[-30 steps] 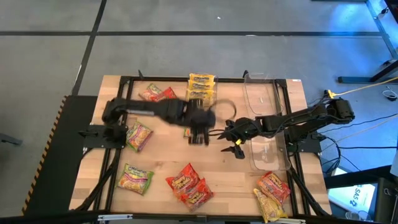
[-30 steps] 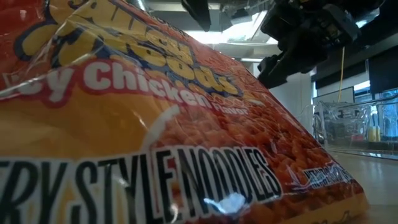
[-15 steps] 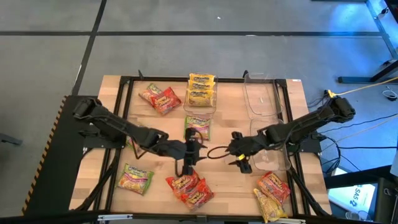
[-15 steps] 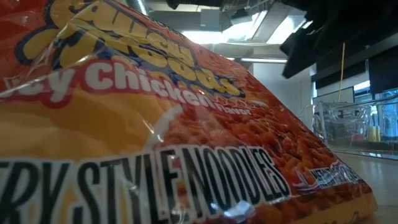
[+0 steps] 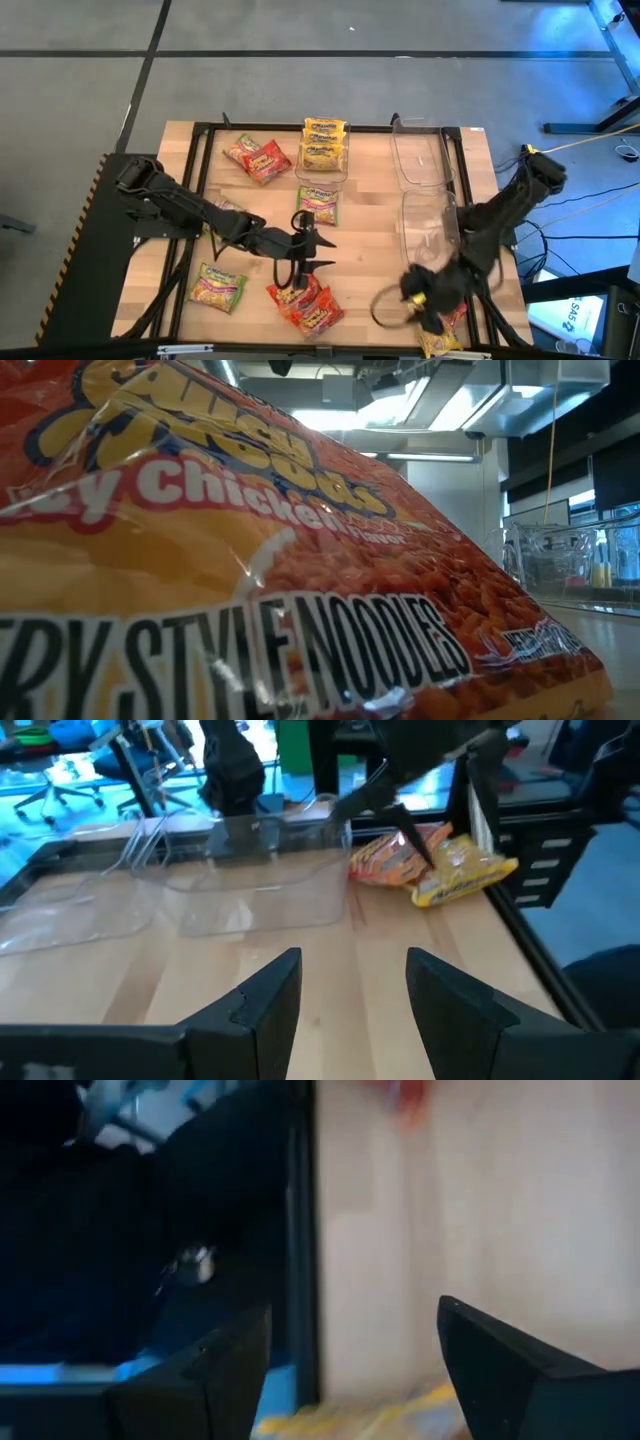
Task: Sort Maruchan noodles
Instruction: Put the yellow noodle pack into the top left transparent bin
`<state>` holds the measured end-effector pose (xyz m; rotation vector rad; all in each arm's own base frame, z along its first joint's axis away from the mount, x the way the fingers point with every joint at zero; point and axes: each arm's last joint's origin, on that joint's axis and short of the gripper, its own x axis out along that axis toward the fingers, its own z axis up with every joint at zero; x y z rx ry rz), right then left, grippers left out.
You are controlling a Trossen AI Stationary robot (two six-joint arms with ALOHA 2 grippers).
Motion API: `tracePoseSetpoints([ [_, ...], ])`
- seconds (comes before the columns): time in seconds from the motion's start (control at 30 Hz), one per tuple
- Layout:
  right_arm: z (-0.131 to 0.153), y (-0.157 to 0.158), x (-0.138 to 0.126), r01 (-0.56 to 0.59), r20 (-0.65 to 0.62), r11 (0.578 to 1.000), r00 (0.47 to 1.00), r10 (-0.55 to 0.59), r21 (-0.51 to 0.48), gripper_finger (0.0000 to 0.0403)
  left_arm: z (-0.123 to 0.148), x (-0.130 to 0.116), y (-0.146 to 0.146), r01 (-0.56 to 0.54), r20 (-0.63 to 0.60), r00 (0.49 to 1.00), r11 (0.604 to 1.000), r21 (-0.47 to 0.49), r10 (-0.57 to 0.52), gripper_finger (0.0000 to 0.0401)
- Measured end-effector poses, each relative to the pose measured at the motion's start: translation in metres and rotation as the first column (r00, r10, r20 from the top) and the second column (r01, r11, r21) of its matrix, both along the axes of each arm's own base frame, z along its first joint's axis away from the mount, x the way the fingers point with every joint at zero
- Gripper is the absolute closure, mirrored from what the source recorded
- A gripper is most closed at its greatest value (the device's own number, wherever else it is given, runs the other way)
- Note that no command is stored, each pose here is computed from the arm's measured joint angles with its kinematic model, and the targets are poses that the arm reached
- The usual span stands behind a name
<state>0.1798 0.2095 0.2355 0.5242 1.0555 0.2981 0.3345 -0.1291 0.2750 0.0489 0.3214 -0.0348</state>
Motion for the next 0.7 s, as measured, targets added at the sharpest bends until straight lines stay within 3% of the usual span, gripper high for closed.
tracePoseSetpoints([
  [0.23,-0.028,0.051,-0.035,0.050,-0.224,0.990,0.974,-0.020,0.130,0.0235,-0.006,0.002,-0.006,0.009,-0.004,1.000,1.000,-0.021,-0.009,0.0227],
  [0.4,-0.045,0.062,-0.046,0.053,-0.330,0.994,0.944,-0.020,0.093,0.0311,-0.007,0.000,-0.013,0.028,-0.011,1.000,0.999,-0.022,-0.029,0.0227],
  [0.57,-0.059,0.063,-0.040,-0.008,-0.298,1.000,0.955,0.016,0.028,0.0371,-0.007,-0.003,-0.018,0.044,-0.011,0.999,0.999,-0.018,-0.045,0.0227],
  [0.7,-0.066,0.058,-0.025,-0.046,-0.182,0.997,0.983,0.034,-0.062,0.0397,-0.007,-0.003,-0.018,0.042,-0.011,0.999,0.999,-0.015,-0.042,0.0227],
])
